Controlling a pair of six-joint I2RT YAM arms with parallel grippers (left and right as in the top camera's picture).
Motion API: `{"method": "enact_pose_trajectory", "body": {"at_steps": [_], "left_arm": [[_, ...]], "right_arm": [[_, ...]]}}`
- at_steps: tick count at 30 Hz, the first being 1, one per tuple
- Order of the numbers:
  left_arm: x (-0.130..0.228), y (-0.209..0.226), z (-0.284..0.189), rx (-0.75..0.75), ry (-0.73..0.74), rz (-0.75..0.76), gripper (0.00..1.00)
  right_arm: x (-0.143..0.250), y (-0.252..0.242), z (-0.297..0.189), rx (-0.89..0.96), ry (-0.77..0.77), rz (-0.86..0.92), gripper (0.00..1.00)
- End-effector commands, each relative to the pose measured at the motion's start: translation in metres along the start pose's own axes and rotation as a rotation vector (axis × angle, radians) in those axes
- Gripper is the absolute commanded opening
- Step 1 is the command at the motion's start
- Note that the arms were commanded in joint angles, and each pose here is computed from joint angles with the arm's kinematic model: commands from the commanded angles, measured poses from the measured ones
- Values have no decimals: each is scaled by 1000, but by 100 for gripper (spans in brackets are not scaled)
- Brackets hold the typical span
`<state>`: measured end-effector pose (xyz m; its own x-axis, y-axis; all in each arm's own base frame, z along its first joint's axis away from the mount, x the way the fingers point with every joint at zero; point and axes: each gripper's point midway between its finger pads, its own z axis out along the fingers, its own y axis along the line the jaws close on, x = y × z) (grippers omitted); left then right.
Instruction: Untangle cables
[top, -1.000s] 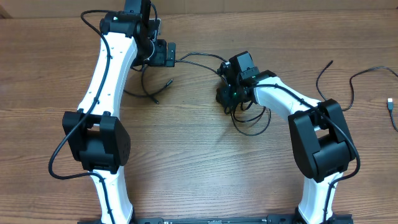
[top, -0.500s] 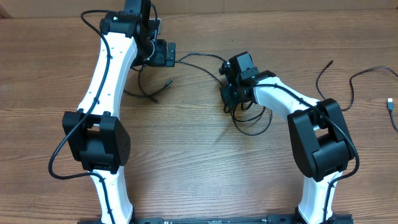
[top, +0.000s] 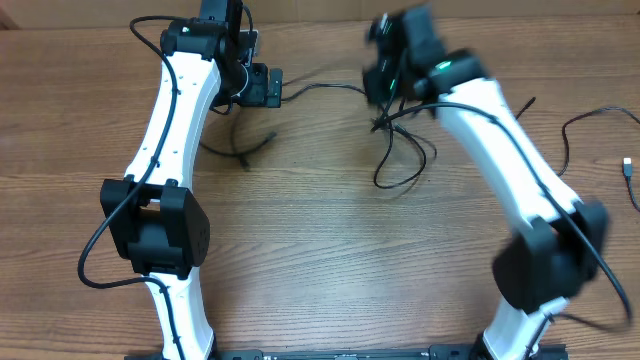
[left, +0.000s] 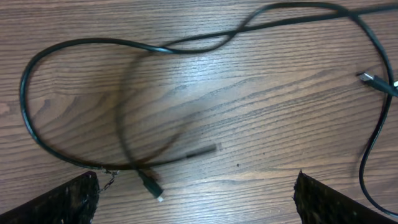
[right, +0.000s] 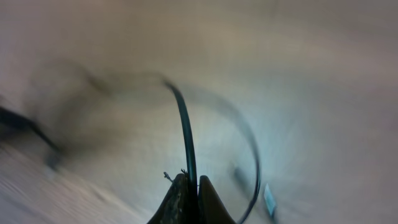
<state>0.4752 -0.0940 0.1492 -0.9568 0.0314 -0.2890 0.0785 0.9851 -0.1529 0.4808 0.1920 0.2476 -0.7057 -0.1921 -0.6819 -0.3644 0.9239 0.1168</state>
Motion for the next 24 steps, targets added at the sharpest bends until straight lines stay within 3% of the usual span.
{"method": "enact_pose_trajectory", "body": {"at_steps": [1,6,11,24], "left_arm": [[0,-3,-4,-2,-7,-6,99],[0,-3,-4,-2,-7,-7,100],[0,-3,-4,-2,-7,-7,99],[0,-3,-4,-2,-7,-7,100]], "right_arm": [[-83,4,-112,25,-310,-13,4],[-146,6,-214,81,-613,-18,4],[-178,11,-278,84,-819,-16,4],[-184,-6,-278,178,-845,23,4]]}}
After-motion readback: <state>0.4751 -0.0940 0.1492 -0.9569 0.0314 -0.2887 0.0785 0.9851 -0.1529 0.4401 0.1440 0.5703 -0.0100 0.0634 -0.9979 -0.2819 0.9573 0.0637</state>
